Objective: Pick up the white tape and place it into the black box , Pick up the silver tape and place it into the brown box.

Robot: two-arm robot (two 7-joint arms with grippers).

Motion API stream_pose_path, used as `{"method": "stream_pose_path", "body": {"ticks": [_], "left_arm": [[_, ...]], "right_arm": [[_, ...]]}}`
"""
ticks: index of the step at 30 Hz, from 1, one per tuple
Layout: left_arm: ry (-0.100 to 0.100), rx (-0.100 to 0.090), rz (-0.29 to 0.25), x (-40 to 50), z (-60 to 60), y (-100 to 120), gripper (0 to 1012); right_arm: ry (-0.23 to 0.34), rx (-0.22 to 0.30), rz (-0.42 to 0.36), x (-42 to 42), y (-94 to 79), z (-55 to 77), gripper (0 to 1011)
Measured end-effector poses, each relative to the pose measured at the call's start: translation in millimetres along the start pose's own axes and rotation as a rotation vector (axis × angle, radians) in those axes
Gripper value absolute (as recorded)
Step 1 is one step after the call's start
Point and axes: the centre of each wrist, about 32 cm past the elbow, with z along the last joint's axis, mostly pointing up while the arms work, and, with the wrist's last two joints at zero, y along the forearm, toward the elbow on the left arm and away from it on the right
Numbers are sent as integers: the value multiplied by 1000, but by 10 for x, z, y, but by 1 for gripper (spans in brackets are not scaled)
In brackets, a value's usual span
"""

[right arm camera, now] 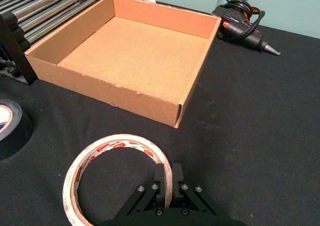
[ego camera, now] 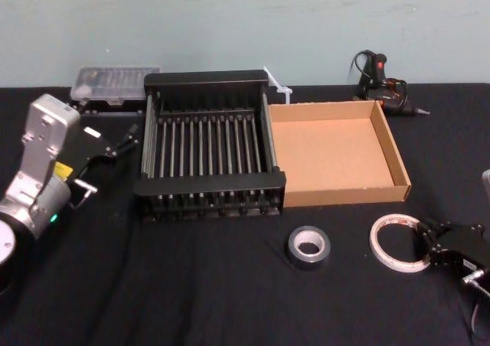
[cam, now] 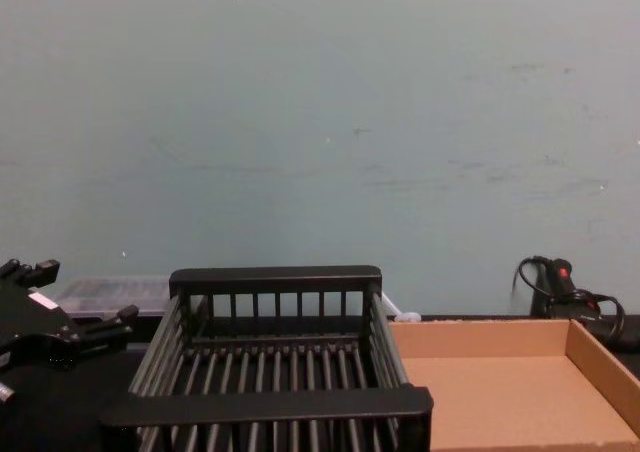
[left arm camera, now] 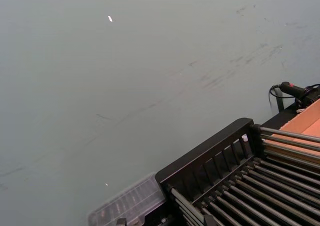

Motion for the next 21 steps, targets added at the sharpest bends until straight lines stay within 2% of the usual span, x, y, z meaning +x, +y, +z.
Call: {"method": "stream_pose_path", "body": {"ticks": [14, 19, 21], "left_arm": [[0, 0, 0, 0, 0, 0, 1001], [0, 0, 0, 0, 0, 0, 1001], [0, 0, 0, 0, 0, 0, 1001]], "right_arm": [[-1, 8, 4, 0, -5, -6, 93], [-7, 51, 16, -11, -32, -9, 93], [-11, 84, 25, -22, -51, -10, 93]]}}
